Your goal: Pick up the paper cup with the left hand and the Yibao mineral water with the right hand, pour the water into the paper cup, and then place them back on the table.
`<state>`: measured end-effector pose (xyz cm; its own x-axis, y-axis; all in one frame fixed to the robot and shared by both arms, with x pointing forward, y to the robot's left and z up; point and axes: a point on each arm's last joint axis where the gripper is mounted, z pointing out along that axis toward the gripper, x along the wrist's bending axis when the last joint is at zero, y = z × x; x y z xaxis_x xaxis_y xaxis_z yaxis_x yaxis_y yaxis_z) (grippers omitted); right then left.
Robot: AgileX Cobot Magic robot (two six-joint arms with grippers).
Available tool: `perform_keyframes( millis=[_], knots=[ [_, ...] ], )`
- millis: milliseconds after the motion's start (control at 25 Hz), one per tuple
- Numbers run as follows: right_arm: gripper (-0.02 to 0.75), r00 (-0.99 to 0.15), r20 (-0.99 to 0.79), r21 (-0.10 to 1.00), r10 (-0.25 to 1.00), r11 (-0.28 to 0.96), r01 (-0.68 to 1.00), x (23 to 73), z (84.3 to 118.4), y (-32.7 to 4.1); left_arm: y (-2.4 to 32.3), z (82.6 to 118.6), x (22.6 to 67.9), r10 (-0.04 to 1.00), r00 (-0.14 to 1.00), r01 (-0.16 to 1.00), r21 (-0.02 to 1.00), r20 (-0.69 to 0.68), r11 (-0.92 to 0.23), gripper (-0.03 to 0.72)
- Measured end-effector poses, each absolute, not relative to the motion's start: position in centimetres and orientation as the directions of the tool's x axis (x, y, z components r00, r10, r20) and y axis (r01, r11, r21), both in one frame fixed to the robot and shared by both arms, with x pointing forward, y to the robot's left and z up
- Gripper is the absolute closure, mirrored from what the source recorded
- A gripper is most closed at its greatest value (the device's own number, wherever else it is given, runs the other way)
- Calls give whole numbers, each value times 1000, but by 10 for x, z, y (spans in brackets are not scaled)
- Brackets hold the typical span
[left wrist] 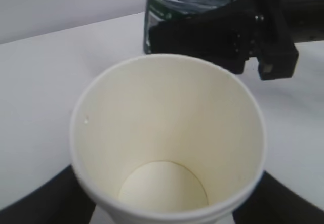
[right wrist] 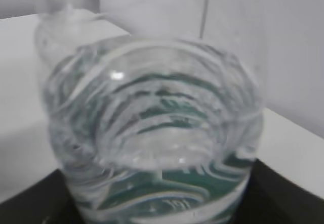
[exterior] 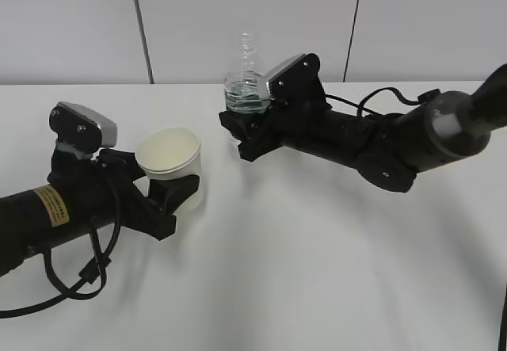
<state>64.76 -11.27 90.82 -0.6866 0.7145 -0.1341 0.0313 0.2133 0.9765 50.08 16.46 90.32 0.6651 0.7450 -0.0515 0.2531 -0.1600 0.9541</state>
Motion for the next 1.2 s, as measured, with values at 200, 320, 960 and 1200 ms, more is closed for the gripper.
perform_keyframes(
  millis=[200,320,960,1200],
  knots=[
    [280,-720,-200,963,665,267,-21,649,914,-102,163,903,500,737,674,252,954,-52,-163,225],
    [280,-730,-275,942,626,327,-74,648,913,-100,163,903,500,736,674,253,954,-53,-163,225],
    [280,-654,-618,760,436,544,-355,647,912,-99,159,901,495,687,726,241,947,-31,-212,225],
    [280,-601,-714,670,359,598,-440,647,912,-99,159,901,495,681,731,239,947,-29,-216,225]
  ],
)
